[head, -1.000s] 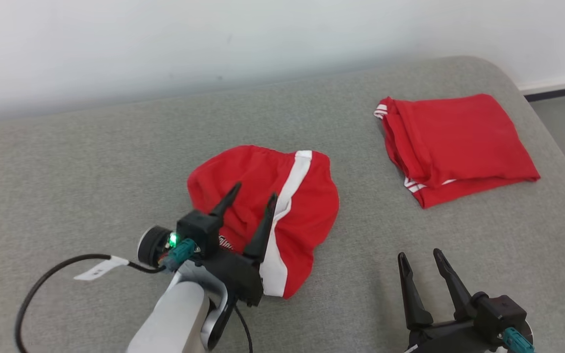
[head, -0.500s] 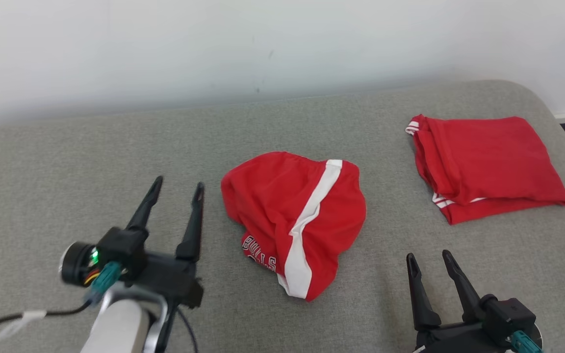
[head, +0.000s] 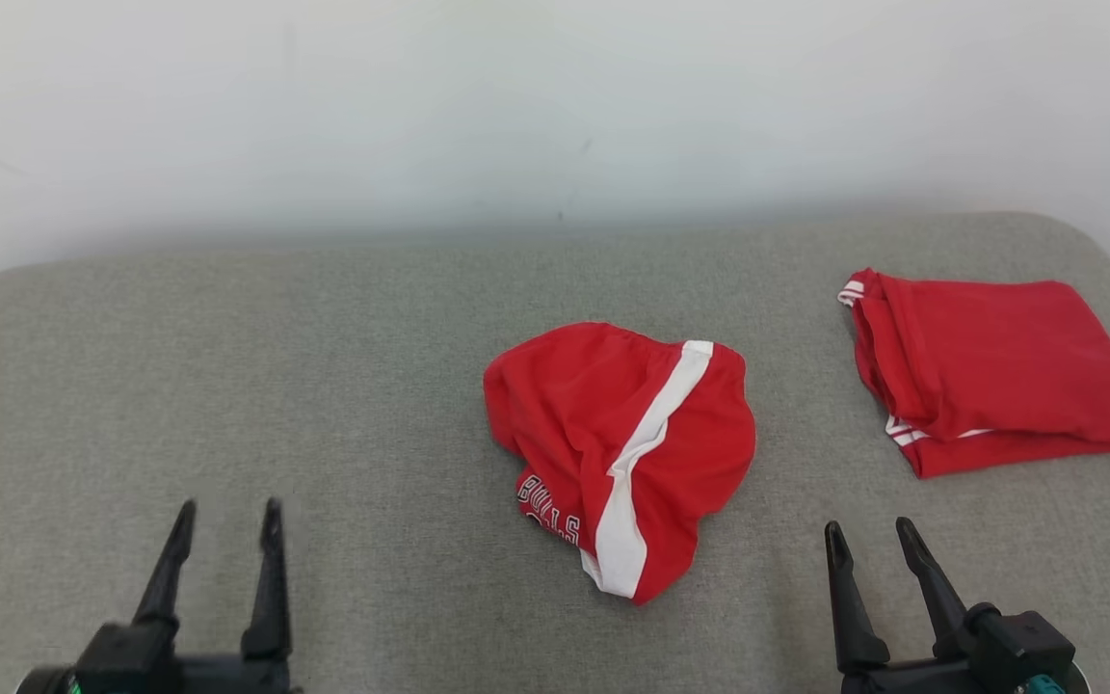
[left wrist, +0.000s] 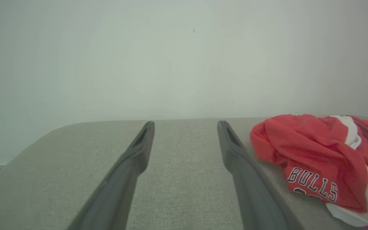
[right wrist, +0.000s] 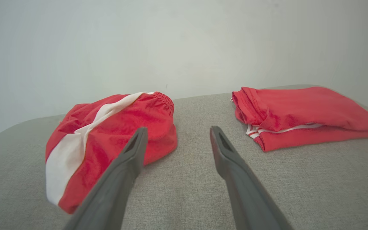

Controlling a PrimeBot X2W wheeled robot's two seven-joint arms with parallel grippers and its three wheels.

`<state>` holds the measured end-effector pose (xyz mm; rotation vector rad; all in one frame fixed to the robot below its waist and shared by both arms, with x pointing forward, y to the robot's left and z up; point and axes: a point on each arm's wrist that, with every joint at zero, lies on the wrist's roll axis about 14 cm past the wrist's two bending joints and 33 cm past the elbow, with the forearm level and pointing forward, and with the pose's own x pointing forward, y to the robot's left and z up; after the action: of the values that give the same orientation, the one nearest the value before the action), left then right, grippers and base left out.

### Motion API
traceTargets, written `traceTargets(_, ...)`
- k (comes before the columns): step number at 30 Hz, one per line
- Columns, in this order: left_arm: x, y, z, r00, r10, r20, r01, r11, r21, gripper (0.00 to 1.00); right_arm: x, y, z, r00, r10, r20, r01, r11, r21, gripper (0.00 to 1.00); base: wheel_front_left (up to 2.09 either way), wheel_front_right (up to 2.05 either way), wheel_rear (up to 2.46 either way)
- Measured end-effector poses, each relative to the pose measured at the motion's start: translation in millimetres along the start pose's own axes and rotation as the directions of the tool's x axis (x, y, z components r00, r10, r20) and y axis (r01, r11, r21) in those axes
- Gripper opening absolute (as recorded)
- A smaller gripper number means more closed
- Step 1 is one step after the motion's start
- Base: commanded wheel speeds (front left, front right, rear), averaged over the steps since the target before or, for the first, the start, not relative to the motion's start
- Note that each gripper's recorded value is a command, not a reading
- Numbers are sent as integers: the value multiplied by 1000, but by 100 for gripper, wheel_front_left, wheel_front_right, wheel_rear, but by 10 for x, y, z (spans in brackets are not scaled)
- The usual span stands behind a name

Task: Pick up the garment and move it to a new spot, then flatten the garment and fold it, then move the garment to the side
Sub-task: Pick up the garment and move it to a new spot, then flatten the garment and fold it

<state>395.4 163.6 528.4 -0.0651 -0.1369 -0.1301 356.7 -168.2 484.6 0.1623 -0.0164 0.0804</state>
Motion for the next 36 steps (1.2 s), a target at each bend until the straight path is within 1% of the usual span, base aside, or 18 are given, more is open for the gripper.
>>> traceTargets(6,-358,258,-110,992,121,-38,-122,993,-2,100,-21,54,68,1000,16,22,-16,1000,-4,100,0,0,0)
traceTargets(9,-483,319,-150,986,159,-53,-159,987,-2,100,-22,66,107,999,20,34,-20,1000,-7,100,0,0,0)
traceTargets(12,-564,380,-155,981,186,-56,-186,982,-1,100,-59,48,72,1000,15,23,-15,1000,-10,100,0,0,0)
traceTargets(20,-649,425,-158,977,204,-58,-204,979,-5,100,-62,25,63,1000,8,20,-8,1000,-11,100,0,0,0)
traceTargets(28,-650,368,-168,983,175,-62,-175,985,11,100,-94,17,10,1000,5,4,-5,1000,-9,100,0,0,0)
traceTargets(36,-662,371,-217,981,178,-78,-177,984,12,100,-92,16,-19,1000,5,-6,-5,1000,-8,100,0,0,0)
